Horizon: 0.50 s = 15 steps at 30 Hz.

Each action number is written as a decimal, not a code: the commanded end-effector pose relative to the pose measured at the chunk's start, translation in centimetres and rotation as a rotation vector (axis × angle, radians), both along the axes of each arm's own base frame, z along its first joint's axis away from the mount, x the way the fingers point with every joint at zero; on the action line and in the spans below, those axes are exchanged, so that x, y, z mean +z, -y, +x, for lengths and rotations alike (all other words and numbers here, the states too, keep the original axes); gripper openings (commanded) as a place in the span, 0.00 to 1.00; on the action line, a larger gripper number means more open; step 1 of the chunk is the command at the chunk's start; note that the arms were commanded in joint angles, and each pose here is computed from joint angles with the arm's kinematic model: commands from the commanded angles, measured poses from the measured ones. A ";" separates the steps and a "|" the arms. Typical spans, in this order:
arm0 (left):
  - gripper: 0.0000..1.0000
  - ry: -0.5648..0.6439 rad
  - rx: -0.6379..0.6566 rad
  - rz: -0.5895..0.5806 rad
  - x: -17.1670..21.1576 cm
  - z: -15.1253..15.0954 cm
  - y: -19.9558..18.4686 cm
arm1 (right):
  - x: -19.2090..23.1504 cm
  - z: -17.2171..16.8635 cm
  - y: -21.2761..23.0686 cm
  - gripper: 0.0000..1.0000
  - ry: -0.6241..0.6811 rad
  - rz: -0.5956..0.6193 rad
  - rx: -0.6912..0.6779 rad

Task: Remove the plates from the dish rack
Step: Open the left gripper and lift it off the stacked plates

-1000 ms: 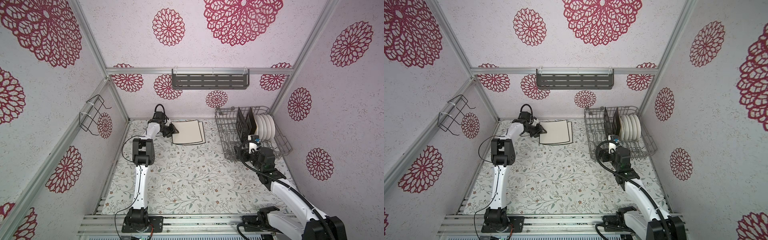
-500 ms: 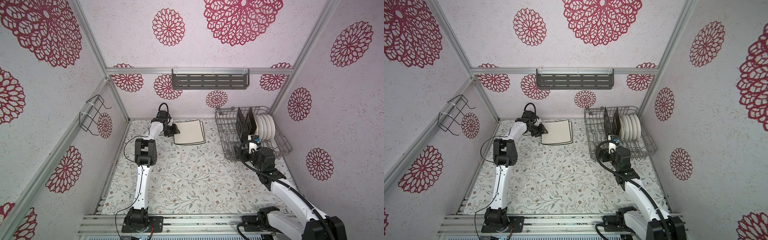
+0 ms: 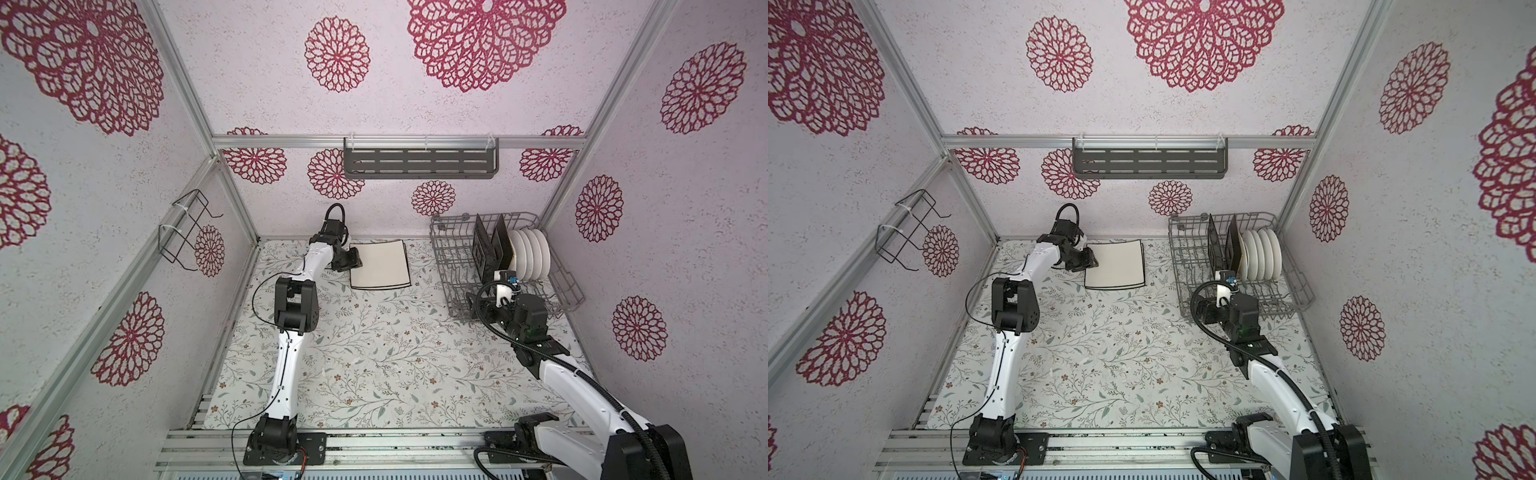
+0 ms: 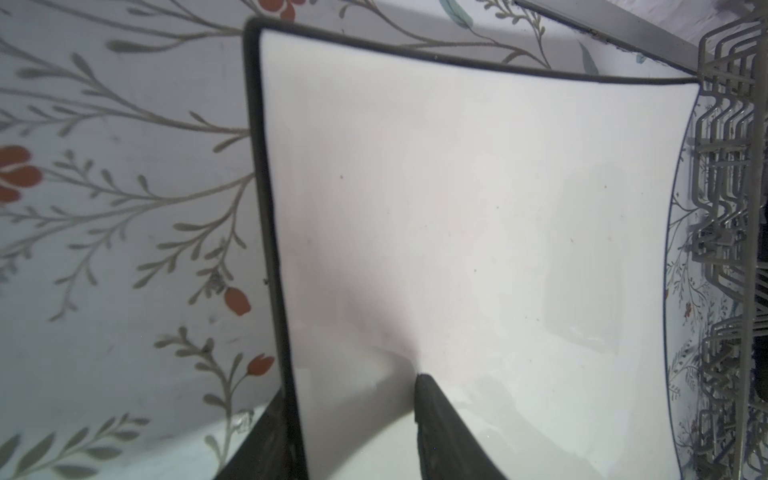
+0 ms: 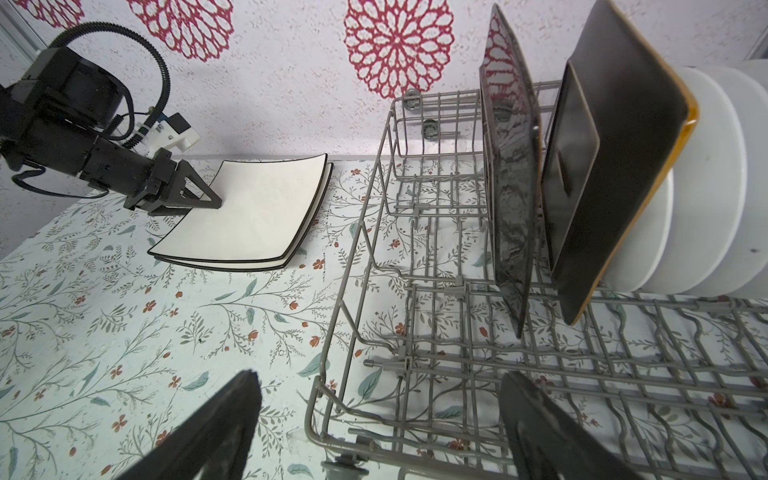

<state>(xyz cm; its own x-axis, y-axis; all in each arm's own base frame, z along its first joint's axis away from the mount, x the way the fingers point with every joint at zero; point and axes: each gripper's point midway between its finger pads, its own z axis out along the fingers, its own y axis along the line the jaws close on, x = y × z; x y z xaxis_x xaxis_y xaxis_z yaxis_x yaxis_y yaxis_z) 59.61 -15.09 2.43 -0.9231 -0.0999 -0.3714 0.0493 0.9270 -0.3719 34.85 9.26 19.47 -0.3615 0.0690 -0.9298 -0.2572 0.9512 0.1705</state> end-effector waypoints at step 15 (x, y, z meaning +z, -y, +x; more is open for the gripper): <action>0.49 -0.001 -0.095 0.102 -1.1 -0.9 1.0 | 1.4 0.6 0.0 0.93 0.046 0.031 -0.007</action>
<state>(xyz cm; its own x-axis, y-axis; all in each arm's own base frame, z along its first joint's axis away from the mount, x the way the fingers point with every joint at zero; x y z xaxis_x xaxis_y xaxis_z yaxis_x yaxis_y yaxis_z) 59.55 -15.21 2.55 -0.9166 -0.0359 -0.3982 0.0957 0.9473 -0.3056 35.05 9.23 19.41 -0.3594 0.0704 -0.9305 -0.2556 0.9516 0.1707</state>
